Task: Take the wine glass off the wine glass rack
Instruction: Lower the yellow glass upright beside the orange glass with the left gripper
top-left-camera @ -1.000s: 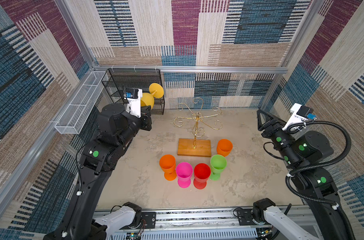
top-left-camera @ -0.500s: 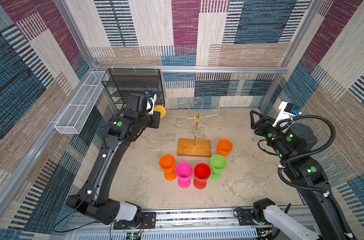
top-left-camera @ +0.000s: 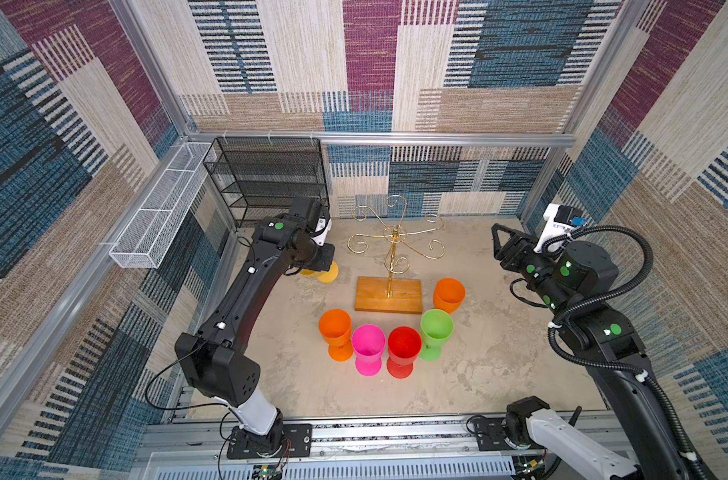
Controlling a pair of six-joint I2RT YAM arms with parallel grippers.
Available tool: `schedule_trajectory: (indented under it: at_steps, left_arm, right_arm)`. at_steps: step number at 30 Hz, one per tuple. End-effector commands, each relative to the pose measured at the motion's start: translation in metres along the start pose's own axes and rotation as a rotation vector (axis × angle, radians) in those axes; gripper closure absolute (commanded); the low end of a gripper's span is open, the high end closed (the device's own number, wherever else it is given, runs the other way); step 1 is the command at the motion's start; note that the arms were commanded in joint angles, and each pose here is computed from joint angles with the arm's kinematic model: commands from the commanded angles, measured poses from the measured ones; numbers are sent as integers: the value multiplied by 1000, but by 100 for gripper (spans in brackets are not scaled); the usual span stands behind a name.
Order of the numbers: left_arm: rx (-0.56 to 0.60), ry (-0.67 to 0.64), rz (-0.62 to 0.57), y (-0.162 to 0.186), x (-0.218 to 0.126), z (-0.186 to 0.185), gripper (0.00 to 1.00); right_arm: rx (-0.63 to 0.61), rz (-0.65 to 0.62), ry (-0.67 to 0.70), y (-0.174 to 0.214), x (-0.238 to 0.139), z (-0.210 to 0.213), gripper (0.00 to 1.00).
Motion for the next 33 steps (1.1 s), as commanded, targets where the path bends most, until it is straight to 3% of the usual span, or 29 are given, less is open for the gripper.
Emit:
schedule_trajectory:
  at_steps: [1,15,33]
  left_arm:
    - [13,29,81,12,12,-5,100]
    - [51,-14,241,33,43,-17,100]
    - [76,-24,316,34,61,-27,100]
  right_arm:
    - [-8,10,-20,3,5,1,41]
    - [-11,43,-25,10,13,1,41]
    - [-19,35,-13,11,9,-2,41]
Point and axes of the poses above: each gripper's point midway between its finger pads, its own x axis out along the fingers, its own z axis along the line the jaws close on, y = z × x, the point moved 9 cm from there along -x, back along the fingers, and after that the axes turned 5 degrees about -x, right-handed, at the moved point
